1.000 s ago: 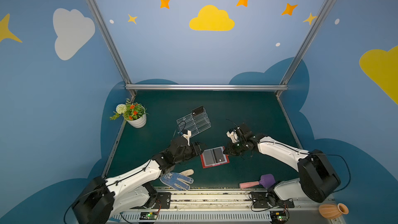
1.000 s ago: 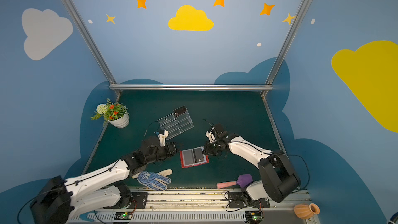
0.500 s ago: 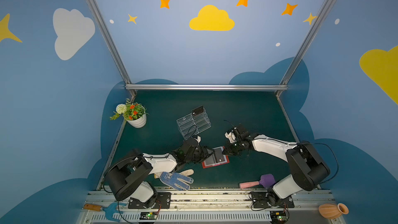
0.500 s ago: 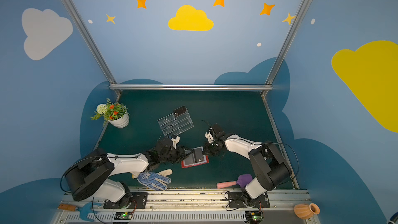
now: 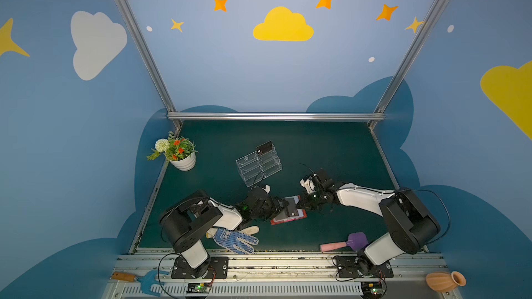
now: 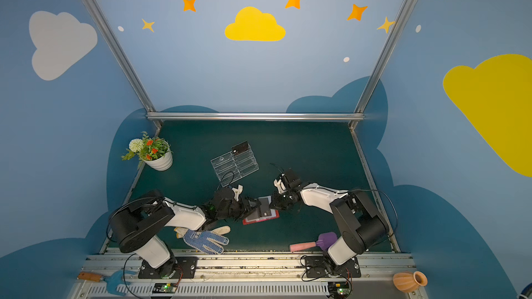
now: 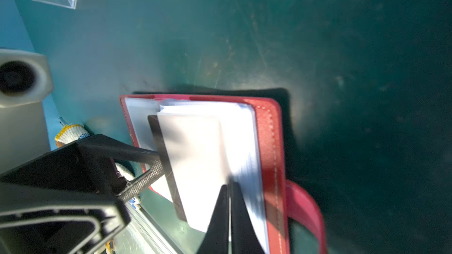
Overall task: Take the credit cards out of the card holder
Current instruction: Take out the credit card from the card slot.
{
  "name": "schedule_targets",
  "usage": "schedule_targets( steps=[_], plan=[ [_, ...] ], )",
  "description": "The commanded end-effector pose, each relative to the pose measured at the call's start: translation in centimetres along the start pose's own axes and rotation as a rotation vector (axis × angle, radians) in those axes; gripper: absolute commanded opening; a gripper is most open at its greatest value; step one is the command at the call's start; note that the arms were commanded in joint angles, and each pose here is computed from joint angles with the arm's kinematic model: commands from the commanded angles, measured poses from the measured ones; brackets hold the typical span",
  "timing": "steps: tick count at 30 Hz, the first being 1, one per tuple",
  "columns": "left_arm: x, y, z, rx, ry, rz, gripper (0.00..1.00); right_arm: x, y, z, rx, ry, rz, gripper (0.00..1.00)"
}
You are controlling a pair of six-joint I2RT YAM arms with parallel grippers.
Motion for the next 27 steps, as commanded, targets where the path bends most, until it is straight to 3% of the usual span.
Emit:
schedule_targets(
  steps=[1, 10, 18, 27],
  plan=[
    [0.04, 0.08, 1.26, 0.029, -0.016, -0.045, 0.43, -1.27, 0.82, -0.86, -0.038, 0.032, 0.040, 0.07],
    [-0.18, 0.11, 1.05, -0.002, 0.005, -0.068, 0.30, -1.40, 1.11, -1.05, -0.044, 0.037, 0.051, 0.07],
    [-0.41, 0.50, 1.20, -0.022, 0.010, -0.075, 0.28, -1.46, 1.16, -1.17, -0.050, 0.040, 0.055, 0.06],
    [-0.62, 0.50, 1.63, -0.013, 0.015, -0.072, 0.06, -1.49, 1.21, -1.24, -0.053, 0.040, 0.057, 0.06]
  ],
)
Point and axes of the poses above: each gripper's point midway between its finger pads, its own y axis out along the fingers, its own z axis along the line the jaws close on, x = y × z, the point moved 8 cm from there along -y, back along the fingers, and after that the axes turned 1 degree about -y, right-handed, at the moved point
